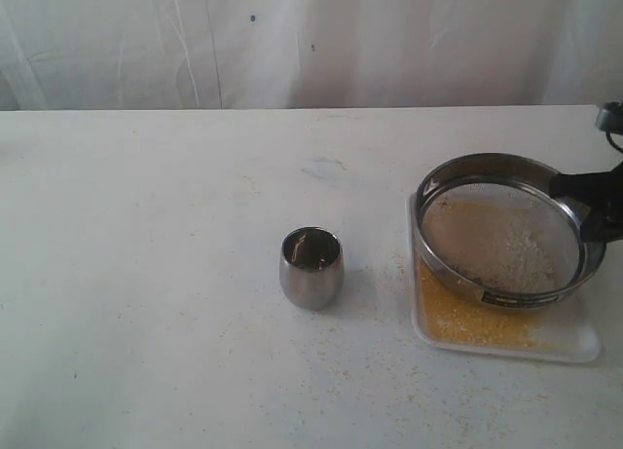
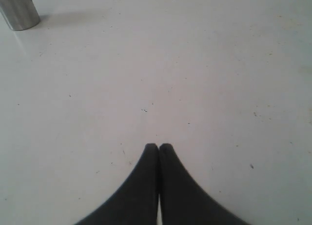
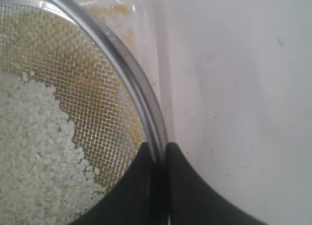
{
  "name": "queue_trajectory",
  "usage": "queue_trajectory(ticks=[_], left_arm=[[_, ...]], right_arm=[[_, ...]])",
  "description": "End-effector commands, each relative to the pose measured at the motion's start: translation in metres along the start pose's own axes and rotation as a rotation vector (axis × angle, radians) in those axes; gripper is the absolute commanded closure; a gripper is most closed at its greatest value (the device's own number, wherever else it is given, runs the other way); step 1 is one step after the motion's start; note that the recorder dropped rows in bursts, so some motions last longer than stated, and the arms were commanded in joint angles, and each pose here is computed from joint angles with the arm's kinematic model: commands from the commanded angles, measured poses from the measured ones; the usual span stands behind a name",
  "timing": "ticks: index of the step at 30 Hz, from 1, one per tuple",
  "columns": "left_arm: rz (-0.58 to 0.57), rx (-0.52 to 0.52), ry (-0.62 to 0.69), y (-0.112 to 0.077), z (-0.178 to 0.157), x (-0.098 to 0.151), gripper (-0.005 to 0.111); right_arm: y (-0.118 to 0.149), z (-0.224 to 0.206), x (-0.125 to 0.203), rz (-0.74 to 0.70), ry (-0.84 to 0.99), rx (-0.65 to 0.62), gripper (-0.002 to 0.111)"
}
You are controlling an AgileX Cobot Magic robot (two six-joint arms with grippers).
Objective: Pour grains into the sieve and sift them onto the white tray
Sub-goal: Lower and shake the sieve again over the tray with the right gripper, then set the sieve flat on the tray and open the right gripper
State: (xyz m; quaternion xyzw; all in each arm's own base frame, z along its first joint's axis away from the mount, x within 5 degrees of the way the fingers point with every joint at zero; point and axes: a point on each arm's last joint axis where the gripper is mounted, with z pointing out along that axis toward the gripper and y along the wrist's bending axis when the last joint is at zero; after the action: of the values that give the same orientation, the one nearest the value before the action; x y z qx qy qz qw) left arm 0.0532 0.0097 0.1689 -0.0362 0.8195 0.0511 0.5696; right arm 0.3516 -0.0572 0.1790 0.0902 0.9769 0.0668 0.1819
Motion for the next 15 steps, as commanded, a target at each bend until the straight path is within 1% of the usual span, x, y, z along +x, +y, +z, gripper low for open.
queue_trajectory(ticks=[1,3,5,7,10,12,13,15], left_arm=[[0.002,0.003,0.0,-0.0001,0.0001,0.0011,0.107],[0.002,0.003,0.0,-0.0001,0.0001,0.0011,0.107],[0.002,0.003,0.0,-0.0001,0.0001,0.0011,0.107],[0.002,0.003,0.0,-0.0001,0.0001,0.0011,0.107],[0.002,0.003,0.0,-0.0001,0.0001,0.0011,0.107],[0.002,0.003,0.0,-0.0001,0.0001,0.0011,0.107],[0.002,0.003,0.0,-0.0001,0.0001,0.0011,0.107],[0.002,0.003,0.0,-0.0001,0.0001,0.0011,0.107]], right_arm=[[-0.0023,0.0133,0.0025,0.029,0.029,-0.013,0.108],[-0.0029,0.0167,0.0033,0.031,0.039,-0.013,0.106],[-0.003,0.0175,0.0035,0.031,0.041,-0.012,0.1],[-0.003,0.0175,0.0035,0.031,0.041,-0.012,0.089],[-0.003,0.0175,0.0037,0.031,0.043,-0.013,0.069],[-0.003,0.0175,0.0037,0.031,0.043,-0.013,0.059],[-0.0027,0.0168,0.0029,0.03,0.044,-0.014,0.055],[-0.0016,0.0133,0.0016,0.029,0.047,-0.02,0.052]])
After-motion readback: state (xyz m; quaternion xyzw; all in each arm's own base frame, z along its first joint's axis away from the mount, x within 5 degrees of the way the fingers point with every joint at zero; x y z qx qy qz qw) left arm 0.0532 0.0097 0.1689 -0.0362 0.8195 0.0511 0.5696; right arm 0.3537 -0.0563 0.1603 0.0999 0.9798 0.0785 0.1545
